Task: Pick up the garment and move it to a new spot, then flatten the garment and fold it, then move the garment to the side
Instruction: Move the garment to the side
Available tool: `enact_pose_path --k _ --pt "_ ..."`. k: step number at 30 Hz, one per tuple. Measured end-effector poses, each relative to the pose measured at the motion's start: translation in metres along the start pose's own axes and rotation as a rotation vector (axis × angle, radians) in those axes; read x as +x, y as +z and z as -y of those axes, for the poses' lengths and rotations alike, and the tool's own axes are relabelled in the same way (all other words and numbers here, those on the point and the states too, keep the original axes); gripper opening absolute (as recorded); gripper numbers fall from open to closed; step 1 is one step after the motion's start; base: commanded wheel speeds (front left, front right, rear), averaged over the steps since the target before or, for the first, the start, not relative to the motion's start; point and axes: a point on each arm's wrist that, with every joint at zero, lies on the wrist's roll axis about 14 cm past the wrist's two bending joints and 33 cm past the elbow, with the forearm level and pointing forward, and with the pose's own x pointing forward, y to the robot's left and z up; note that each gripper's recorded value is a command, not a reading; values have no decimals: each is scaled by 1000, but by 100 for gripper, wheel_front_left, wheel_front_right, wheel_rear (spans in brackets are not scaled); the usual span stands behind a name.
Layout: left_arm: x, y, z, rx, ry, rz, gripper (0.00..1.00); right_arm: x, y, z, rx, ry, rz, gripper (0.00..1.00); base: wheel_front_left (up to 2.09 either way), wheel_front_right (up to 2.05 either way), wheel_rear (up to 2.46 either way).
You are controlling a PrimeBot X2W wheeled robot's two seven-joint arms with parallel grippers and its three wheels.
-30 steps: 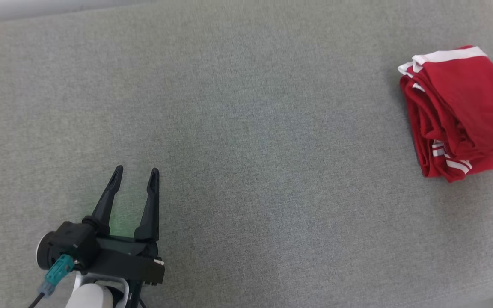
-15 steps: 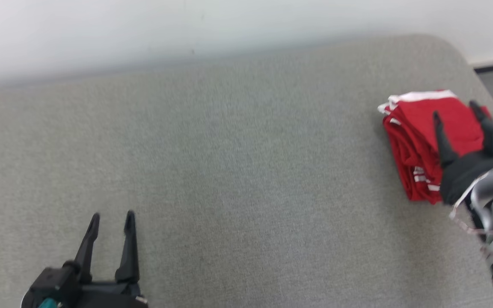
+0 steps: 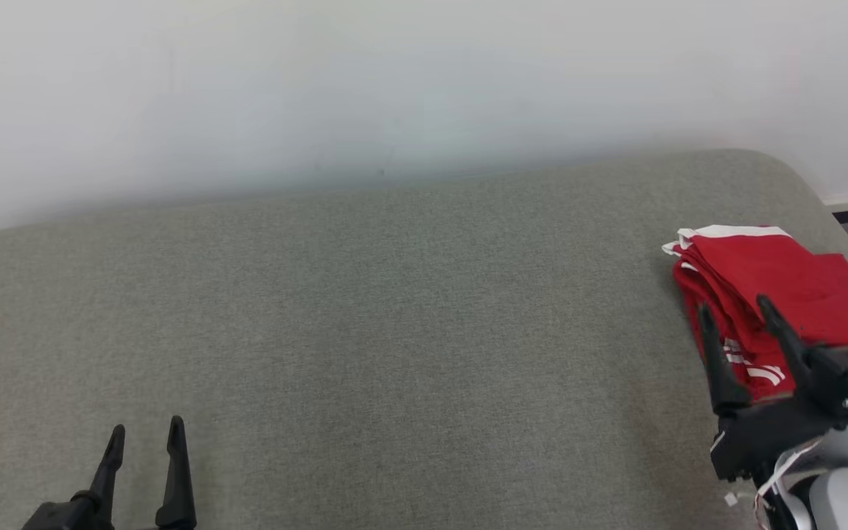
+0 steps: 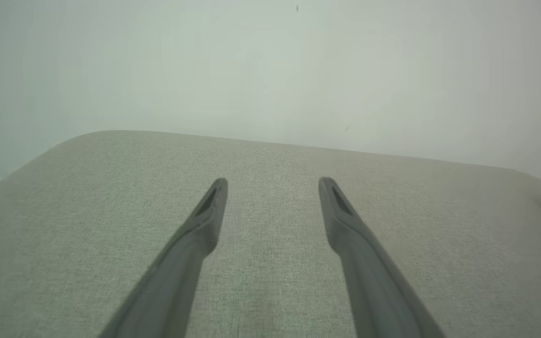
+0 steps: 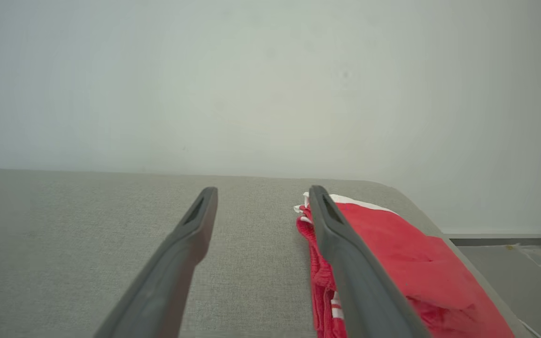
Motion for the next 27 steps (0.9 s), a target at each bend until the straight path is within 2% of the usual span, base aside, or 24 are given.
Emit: enact_pose_path --k 11,18,27 --pt "-16 18 -22 25 65 35 100 -23 -15 -33 110 43 -10 100 0 0 0" --pt "-30 12 -26 10 91 19 100 -28 -21 -45 117 65 -27 100 0 0 0" --pt "-35 2 -21 -6 94 -7 100 -30 -23 -43 109 70 -32 100 0 0 0"
